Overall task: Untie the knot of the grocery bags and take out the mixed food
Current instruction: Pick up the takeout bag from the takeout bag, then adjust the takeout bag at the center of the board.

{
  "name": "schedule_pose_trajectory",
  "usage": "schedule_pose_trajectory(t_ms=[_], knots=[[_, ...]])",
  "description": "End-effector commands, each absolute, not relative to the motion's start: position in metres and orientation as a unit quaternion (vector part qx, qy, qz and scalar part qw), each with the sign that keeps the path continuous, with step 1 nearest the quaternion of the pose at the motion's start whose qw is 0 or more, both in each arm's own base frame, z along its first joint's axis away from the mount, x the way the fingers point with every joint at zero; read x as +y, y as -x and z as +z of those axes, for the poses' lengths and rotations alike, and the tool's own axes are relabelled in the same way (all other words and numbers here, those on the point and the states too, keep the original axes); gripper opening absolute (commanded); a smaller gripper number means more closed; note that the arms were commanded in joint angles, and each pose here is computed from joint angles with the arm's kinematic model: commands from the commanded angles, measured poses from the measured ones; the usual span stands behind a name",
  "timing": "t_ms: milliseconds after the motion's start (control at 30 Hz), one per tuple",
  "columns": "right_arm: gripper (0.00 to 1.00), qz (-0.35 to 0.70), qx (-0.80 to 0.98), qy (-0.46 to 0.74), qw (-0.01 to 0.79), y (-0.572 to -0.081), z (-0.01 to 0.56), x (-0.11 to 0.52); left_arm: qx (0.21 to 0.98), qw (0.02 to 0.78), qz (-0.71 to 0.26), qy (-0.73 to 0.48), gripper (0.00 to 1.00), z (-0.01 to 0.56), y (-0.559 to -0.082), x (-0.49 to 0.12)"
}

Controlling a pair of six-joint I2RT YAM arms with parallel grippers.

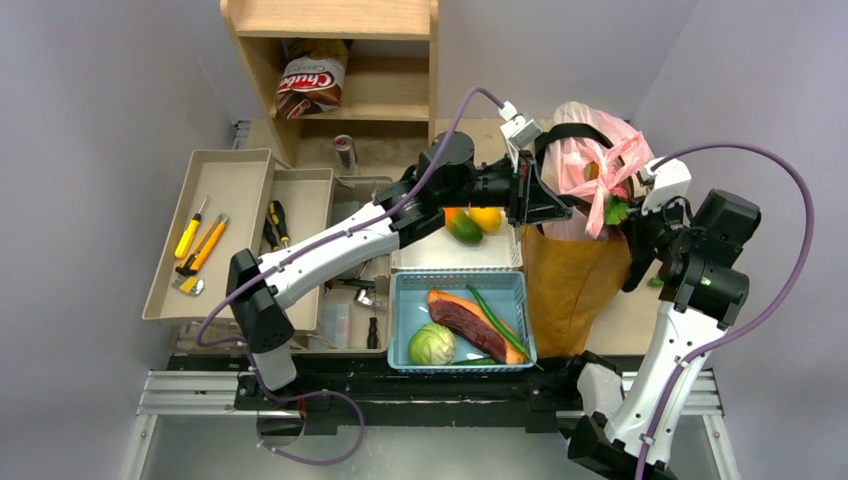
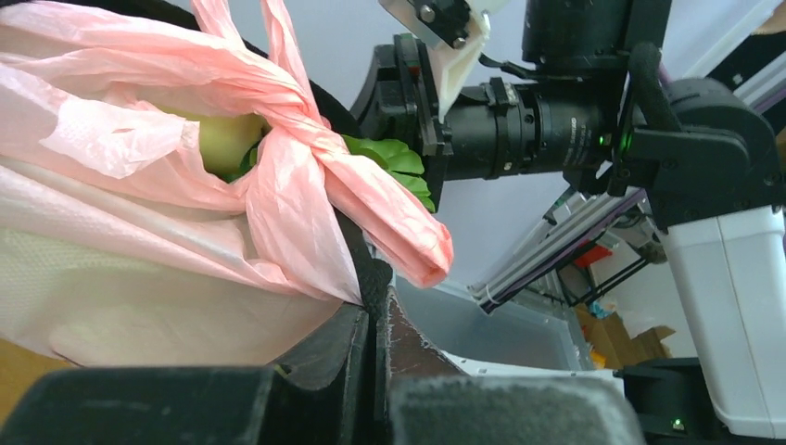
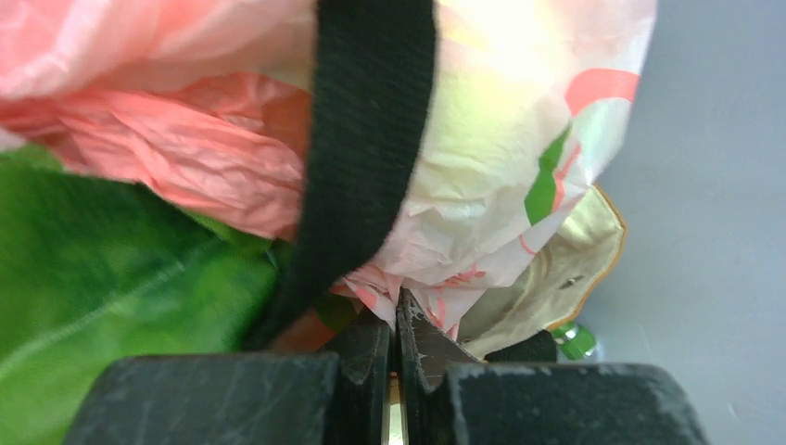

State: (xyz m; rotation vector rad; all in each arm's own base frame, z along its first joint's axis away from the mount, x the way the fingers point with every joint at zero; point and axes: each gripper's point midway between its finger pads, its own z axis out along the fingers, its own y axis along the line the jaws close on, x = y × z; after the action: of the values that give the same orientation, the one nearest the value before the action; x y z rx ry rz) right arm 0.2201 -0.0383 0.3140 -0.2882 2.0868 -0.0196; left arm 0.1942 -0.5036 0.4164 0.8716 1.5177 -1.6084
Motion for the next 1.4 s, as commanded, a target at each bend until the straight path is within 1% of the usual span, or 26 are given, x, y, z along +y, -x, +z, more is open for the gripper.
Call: schedule_pose_trajectory(t_ms=[0,67,100,200,267,300,333,400,467,533,667,733,833,867,900,967,1033,1100,1200,1267,1300,1367], knots=[[0.00,-0.087,0.857,0.096,0.498,-0.218,0.325,-0.066,0.451,0.483,-0.695,-0.285,0.00,0.561,-0.188,-0.440],[0.00,-0.107,0.859,0.092,0.492,-0.218,0.325,-0.074,0.458,0.486,-0.695,-0.266,0.01,0.563,-0.197,-0.433],[0.00,-0.115,0.860,0.090,0.490,-0.218,0.325,-0.077,0.462,0.489,-0.694,-0.256,0.06,0.564,-0.202,-0.429],[0.00,-0.117,0.858,0.093,0.492,-0.217,0.326,-0.077,0.476,0.501,-0.681,-0.242,0.08,0.560,-0.210,-0.418],[0.00,-0.109,0.855,0.094,0.499,-0.218,0.331,-0.073,0.487,0.506,-0.667,-0.250,0.12,0.552,-0.212,-0.415],[0.00,-0.107,0.852,0.093,0.504,-0.219,0.334,-0.072,0.499,0.511,-0.648,-0.264,0.12,0.542,-0.214,-0.414],[0.00,-0.107,0.848,0.092,0.511,-0.219,0.339,-0.071,0.519,0.521,-0.620,-0.274,0.11,0.529,-0.219,-0.413],[0.00,-0.107,0.843,0.092,0.519,-0.220,0.346,-0.070,0.556,0.547,-0.573,-0.252,0.09,0.511,-0.239,-0.401],[0.00,-0.109,0.838,0.092,0.526,-0.221,0.352,-0.069,0.607,0.567,-0.512,-0.217,0.01,0.487,-0.266,-0.382],[0.00,-0.104,0.833,0.096,0.535,-0.220,0.360,-0.065,0.659,0.577,-0.449,-0.179,0.00,0.465,-0.293,-0.365],[0.00,-0.092,0.827,0.101,0.546,-0.221,0.368,-0.059,0.699,0.588,-0.389,-0.119,0.00,0.449,-0.327,-0.343],[0.00,-0.094,0.828,0.101,0.544,-0.221,0.367,-0.060,0.686,0.594,-0.399,-0.133,0.00,0.456,-0.328,-0.346],[0.00,-0.096,0.829,0.104,0.542,-0.219,0.365,-0.060,0.621,0.609,-0.450,-0.204,0.00,0.482,-0.307,-0.365],[0.00,-0.099,0.828,0.103,0.541,-0.219,0.365,-0.060,0.613,0.609,-0.455,-0.215,0.00,0.486,-0.305,-0.368],[0.00,-0.102,0.829,0.102,0.541,-0.218,0.365,-0.061,0.624,0.610,-0.444,-0.202,0.00,0.486,-0.312,-0.365],[0.00,-0.108,0.829,0.101,0.539,-0.217,0.365,-0.063,0.680,0.602,-0.402,-0.114,0.00,0.467,-0.345,-0.342],[0.00,-0.111,0.829,0.103,0.539,-0.216,0.365,-0.064,0.715,0.576,-0.396,-0.017,0.00,0.446,-0.375,-0.315],[0.00,-0.113,0.829,0.105,0.537,-0.215,0.365,-0.063,0.739,0.556,-0.379,0.043,0.00,0.429,-0.393,-0.296],[0.00,-0.113,0.830,0.107,0.535,-0.215,0.364,-0.064,0.744,0.546,-0.379,0.075,0.00,0.420,-0.404,-0.288],[0.00,-0.112,0.830,0.107,0.535,-0.215,0.364,-0.063,0.740,0.545,-0.389,0.069,0.00,0.423,-0.405,-0.291],[0.00,-0.111,0.830,0.107,0.536,-0.215,0.363,-0.063,0.738,0.542,-0.397,0.062,0.00,0.424,-0.404,-0.296],[0.00,-0.108,0.828,0.106,0.540,-0.215,0.366,-0.061,0.730,0.530,-0.432,0.007,0.00,0.430,-0.394,-0.315]])
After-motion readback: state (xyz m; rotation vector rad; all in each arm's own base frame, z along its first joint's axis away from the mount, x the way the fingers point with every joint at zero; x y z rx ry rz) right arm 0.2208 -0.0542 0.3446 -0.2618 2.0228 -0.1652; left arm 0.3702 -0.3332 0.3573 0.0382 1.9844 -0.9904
